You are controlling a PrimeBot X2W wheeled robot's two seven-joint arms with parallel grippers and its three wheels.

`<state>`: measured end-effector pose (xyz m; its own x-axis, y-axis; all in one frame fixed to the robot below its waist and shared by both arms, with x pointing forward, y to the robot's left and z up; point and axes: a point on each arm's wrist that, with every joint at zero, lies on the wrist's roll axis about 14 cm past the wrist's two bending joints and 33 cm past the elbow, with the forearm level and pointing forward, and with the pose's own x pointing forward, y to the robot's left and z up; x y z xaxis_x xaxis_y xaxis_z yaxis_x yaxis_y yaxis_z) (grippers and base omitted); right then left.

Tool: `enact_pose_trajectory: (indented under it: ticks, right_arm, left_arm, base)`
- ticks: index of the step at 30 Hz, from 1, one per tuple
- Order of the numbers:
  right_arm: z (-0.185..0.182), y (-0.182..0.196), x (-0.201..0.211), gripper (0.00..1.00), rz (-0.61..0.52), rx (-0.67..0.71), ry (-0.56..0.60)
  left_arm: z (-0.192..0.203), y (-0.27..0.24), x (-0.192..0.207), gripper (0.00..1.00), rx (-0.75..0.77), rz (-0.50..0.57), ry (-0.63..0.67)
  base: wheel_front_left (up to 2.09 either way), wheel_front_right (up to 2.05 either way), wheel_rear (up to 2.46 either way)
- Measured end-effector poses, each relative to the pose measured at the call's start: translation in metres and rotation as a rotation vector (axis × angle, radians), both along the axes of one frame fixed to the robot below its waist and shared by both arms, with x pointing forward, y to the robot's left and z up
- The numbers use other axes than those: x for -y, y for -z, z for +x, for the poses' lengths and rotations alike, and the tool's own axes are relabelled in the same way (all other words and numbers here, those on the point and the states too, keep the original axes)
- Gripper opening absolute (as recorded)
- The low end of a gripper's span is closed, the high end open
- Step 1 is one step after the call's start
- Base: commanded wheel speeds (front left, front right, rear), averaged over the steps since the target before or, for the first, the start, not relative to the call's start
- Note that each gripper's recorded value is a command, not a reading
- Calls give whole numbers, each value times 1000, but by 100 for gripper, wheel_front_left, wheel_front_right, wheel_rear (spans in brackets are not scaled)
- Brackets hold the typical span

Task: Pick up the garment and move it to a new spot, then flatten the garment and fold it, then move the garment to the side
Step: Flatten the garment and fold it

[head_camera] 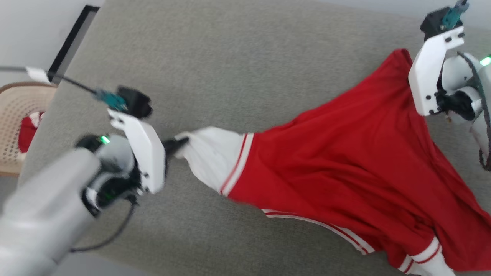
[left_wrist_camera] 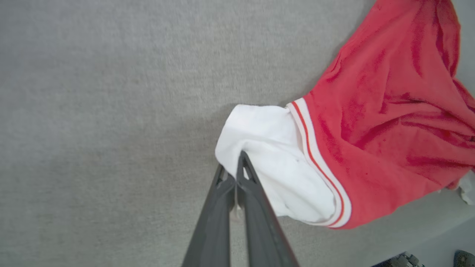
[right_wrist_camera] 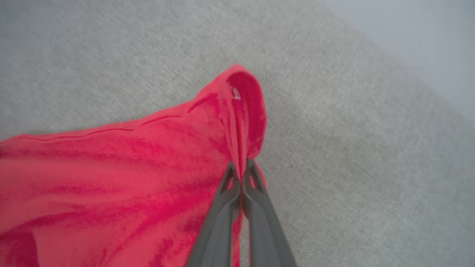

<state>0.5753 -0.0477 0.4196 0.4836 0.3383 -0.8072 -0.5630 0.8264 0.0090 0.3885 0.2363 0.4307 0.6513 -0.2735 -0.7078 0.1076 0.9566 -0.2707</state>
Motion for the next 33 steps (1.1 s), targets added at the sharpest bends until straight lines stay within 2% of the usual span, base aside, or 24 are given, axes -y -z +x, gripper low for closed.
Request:
enact_pose_trajectory:
  ticks: [11, 18, 22, 26, 30, 33]
  right_arm:
    - [14, -91, 61, 0, 35, 254, 89]
    - [28, -150, 100, 0, 81, 441, 202]
    - [46, -187, 116, 0, 127, 605, 274]
    - [66, -232, 128, 0, 154, 837, 310]
    - [73, -269, 134, 0, 178, 1059, 309]
    - [74, -280, 131, 0, 169, 1161, 281]
  left_arm:
    - [78, -92, -21, 0, 157, 190, 58]
    - [136, -156, -10, 0, 346, 262, 45]
    - [174, -206, -3, 0, 557, 303, 11]
    - [204, -282, 4, 0, 893, 344, -27]
    - [212, -340, 16, 0, 1183, 351, -36]
    - [210, -359, 26, 0, 1298, 324, -4]
  base:
    - [0, 0, 0]
    - [0, 0, 0]
    - [0, 0, 0]
    - [0, 0, 0]
    - [0, 0, 0]
    - [0, 0, 0]
